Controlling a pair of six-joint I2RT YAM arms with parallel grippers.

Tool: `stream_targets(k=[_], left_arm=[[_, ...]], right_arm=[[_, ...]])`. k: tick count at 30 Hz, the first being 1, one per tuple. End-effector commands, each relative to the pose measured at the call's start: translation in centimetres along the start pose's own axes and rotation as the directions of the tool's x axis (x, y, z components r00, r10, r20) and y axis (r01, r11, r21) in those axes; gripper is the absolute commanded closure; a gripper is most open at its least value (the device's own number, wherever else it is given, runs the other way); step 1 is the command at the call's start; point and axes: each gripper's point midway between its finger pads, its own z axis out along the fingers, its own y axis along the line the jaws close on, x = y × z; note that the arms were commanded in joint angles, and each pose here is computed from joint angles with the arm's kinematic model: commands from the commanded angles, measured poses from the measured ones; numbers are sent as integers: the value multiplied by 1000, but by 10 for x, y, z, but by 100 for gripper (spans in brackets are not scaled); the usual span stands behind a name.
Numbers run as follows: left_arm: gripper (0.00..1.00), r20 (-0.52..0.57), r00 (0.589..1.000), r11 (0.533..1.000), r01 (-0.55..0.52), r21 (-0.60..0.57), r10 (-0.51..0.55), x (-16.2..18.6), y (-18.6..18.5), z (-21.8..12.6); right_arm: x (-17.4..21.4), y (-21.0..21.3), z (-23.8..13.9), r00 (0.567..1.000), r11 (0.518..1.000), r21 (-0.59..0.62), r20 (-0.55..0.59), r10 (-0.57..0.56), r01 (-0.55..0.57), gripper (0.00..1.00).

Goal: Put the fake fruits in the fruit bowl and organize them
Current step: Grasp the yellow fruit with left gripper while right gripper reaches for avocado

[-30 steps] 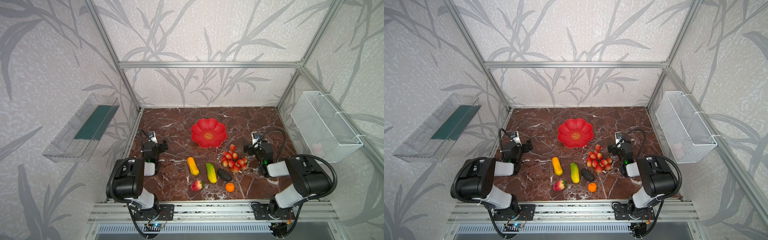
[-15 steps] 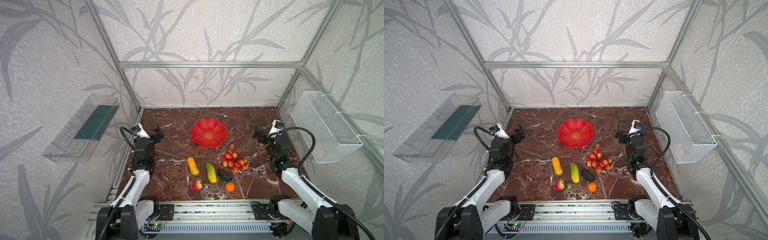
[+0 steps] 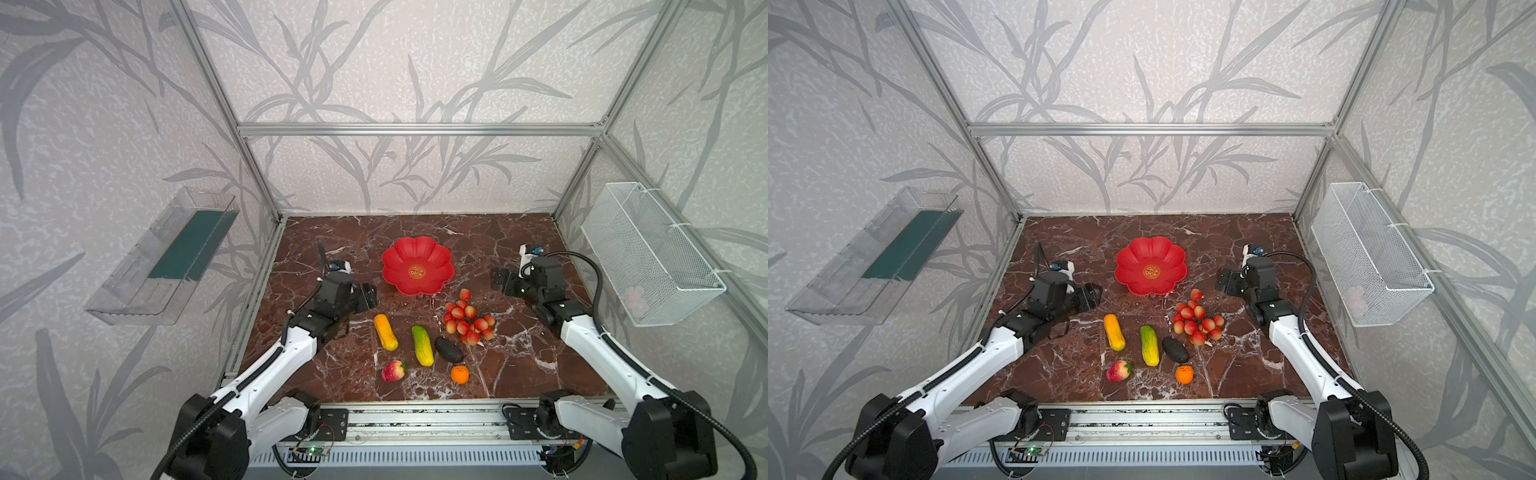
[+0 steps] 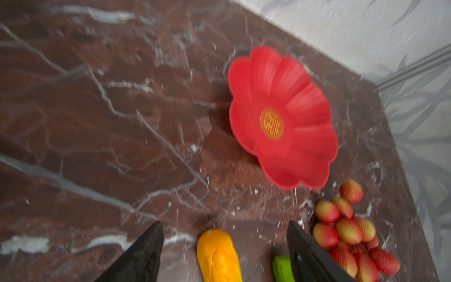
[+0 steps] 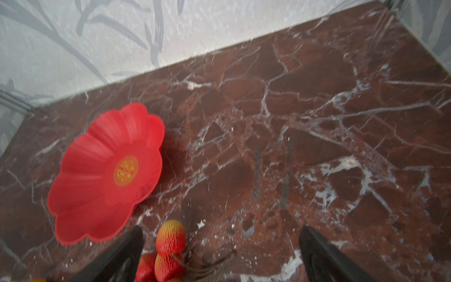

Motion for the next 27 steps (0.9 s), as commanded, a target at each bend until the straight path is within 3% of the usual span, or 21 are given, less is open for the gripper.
stream_targets(k=[1,11,16,20,27], left_arm=[[22,-104,993,985,38,-168,-56,47,30,10],[23,-249,969,988,-46,-150,7,104,4,51],[51,-283,959,989,-43,-143,1,116,3,62],[63,-255,966,994,-56,-93,30,100,-15,55],[64,-89,974,977,-212,-22,210,23,-64,37]], right_arm=[[25,3,-11,995,999,13,-86,-49,50,1],[54,12,-18,989,998,-18,-131,-63,62,1],[56,18,-25,989,997,-38,-126,-72,67,1],[62,29,-32,982,992,-47,-147,-122,116,2],[90,68,-43,950,966,-114,-185,-250,232,5]])
